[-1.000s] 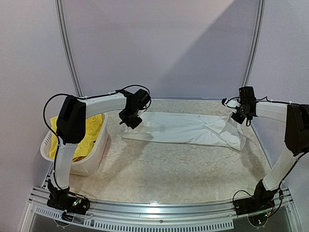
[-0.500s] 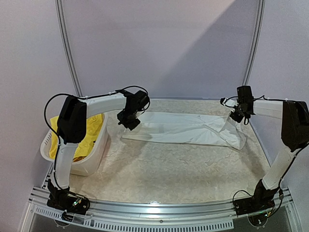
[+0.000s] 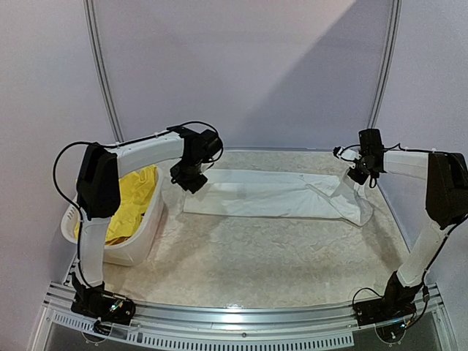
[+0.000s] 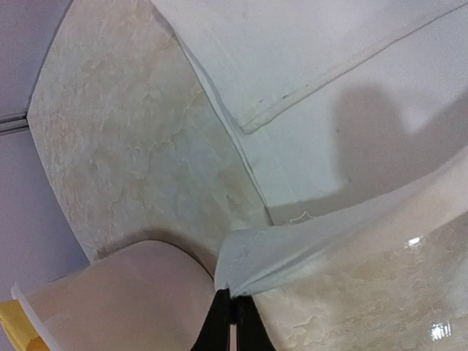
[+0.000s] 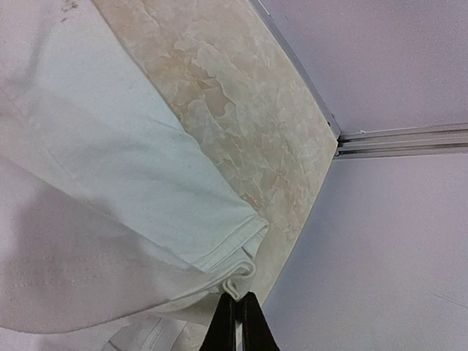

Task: Fold and stack the mixed laundry pile
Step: Fold the 1/3-folded T-shirt at the center of the board, then smooth out the rectangle-folded T-shirt at the center of the board.

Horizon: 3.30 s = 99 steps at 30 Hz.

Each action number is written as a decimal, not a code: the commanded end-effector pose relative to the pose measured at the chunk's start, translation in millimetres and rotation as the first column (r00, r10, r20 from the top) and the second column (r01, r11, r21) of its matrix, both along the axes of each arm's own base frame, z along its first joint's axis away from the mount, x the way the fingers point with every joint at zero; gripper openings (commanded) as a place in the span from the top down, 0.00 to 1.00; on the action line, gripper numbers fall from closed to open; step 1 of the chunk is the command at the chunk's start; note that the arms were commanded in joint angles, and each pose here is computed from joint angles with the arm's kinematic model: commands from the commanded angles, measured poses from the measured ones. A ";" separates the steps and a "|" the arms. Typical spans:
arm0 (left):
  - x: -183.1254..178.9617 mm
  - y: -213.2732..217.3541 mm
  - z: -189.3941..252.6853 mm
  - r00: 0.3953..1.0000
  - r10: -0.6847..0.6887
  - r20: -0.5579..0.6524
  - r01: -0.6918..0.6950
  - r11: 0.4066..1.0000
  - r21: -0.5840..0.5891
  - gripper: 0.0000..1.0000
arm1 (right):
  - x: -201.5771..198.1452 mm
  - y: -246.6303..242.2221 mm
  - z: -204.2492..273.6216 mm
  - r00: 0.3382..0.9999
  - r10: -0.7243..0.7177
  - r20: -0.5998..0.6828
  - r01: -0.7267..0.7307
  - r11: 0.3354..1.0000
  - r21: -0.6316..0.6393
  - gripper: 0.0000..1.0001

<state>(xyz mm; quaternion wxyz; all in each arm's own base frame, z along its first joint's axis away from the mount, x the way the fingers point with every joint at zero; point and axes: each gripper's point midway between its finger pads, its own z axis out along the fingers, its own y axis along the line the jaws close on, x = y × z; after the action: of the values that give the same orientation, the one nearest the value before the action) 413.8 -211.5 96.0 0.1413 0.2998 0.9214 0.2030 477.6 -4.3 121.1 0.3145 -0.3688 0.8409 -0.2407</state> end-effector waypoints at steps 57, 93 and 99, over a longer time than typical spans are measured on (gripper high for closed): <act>-26.6 -37.2 -74.1 0.987 -0.019 -0.160 -0.022 0.968 -0.249 0.71 | -153.6 21.7 -80.6 0.781 0.108 -0.615 0.308 0.789 0.531 0.60; -31.8 -11.3 -103.5 0.965 0.041 -0.258 -0.089 0.980 -0.178 0.89 | -93.9 -53.9 -56.5 0.723 -0.070 -0.688 0.495 0.748 0.443 0.80; -27.9 -11.8 -74.9 0.977 0.032 -0.213 -0.076 0.977 -0.202 0.81 | -124.1 -47.0 -41.5 0.744 -0.062 -0.665 0.463 0.766 0.446 0.76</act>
<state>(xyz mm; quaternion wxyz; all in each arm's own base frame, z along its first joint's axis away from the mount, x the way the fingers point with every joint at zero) 389.8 -239.5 9.2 0.0792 0.2831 0.9536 0.0658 369.1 -52.5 58.7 0.0646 -0.1790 0.9727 0.1329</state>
